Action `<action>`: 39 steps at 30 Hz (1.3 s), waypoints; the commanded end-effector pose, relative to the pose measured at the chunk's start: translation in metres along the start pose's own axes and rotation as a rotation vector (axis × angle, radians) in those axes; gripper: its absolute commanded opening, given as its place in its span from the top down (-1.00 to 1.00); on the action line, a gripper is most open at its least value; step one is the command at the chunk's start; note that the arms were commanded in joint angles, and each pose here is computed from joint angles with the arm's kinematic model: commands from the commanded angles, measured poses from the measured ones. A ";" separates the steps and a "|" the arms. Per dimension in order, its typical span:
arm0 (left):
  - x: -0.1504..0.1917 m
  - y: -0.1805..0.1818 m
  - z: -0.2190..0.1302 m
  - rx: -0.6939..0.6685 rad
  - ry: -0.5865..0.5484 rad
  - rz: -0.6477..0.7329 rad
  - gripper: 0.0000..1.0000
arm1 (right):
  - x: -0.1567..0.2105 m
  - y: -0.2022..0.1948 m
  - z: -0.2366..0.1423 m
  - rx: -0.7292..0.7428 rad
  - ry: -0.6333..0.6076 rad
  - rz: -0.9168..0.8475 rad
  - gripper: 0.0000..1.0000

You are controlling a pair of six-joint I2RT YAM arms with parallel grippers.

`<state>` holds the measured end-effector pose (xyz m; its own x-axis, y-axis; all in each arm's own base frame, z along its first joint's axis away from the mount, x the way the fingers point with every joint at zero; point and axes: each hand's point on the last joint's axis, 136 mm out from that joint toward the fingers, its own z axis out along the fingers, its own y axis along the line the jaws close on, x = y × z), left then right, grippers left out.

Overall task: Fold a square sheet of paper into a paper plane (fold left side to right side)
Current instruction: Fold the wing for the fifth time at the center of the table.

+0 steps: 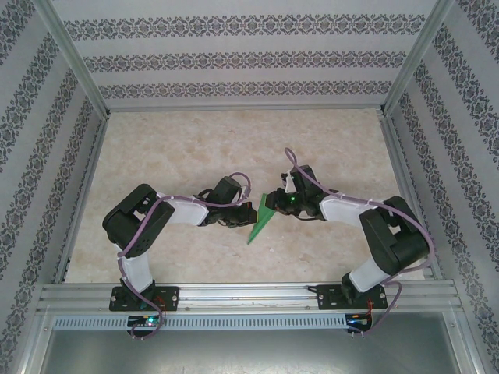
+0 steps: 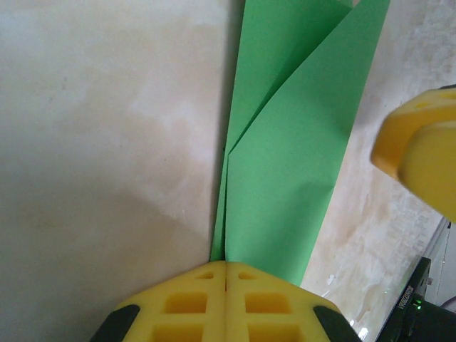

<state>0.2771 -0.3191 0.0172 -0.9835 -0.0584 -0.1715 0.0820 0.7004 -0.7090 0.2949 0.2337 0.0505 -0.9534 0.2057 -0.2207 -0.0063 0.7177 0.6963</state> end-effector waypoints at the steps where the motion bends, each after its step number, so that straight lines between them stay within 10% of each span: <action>1: 0.023 0.058 0.011 -0.214 0.045 -0.033 1.00 | -0.003 -0.001 0.007 0.023 0.004 -0.030 0.56; 27: 0.028 0.073 0.008 -0.269 0.034 -0.080 1.00 | 0.023 -0.043 0.020 0.137 0.073 0.010 0.65; 39: -0.003 0.007 -0.028 -0.114 -0.058 -0.004 0.79 | 0.050 -0.077 0.023 0.213 0.128 0.047 1.00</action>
<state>0.2794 -0.3098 0.0232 -0.9760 -0.0879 -0.1993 0.0703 0.7390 -0.6701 0.2901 0.2244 0.0134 -0.9595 0.1965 -0.2019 0.0207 0.7638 0.6451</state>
